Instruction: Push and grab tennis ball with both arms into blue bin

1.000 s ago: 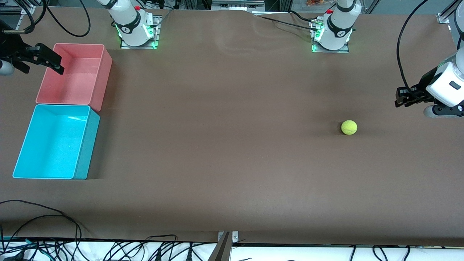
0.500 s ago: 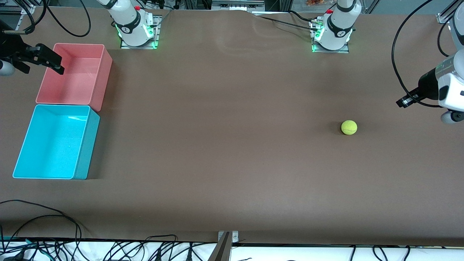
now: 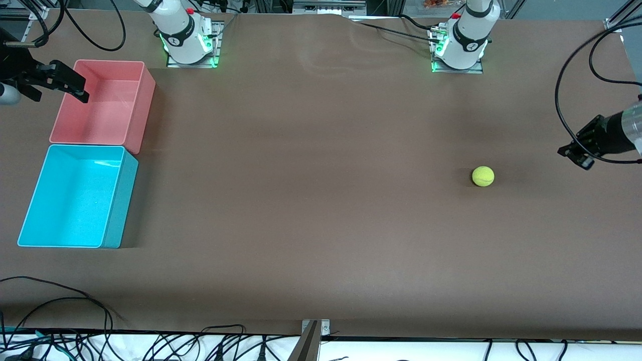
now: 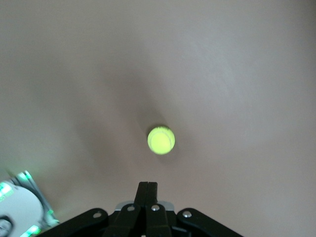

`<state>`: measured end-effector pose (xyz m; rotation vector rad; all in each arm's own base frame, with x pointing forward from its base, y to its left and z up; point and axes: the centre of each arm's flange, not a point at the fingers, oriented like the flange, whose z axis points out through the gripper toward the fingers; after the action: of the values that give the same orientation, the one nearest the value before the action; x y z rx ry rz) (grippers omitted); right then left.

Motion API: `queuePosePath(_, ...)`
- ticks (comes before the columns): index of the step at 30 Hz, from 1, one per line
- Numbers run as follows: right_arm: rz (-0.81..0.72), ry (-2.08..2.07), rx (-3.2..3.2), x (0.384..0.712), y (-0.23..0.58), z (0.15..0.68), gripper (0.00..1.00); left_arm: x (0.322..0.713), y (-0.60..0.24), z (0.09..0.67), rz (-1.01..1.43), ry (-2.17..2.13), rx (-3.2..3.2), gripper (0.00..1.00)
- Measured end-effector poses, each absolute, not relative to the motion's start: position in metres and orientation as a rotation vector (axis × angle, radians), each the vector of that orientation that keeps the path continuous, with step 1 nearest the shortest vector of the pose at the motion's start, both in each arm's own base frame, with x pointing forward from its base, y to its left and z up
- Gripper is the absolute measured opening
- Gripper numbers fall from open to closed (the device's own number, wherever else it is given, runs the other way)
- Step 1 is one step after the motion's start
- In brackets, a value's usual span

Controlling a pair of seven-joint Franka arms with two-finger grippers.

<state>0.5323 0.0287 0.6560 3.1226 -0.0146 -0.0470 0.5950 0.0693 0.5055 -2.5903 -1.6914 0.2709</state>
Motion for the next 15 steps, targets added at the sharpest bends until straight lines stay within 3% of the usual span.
queuePosePath(2, -0.047, -0.014, 3.123, 0.532, 0.029, 0.656, 1.00, 0.608, 0.068, 0.465, 0.268, -1.860, -2.445, 0.01)
queuePosePath(6, -0.048, -0.014, 3.123, 0.533, 0.029, 0.656, 1.00, 0.611, 0.067, 0.447, 0.249, -1.929, -2.380, 0.01)
queuePosePath(15, -0.056, -0.015, 3.122, 0.534, 0.029, 0.653, 1.00, 0.595, 0.067, 0.365, 0.187, -2.062, -2.221, 0.01)
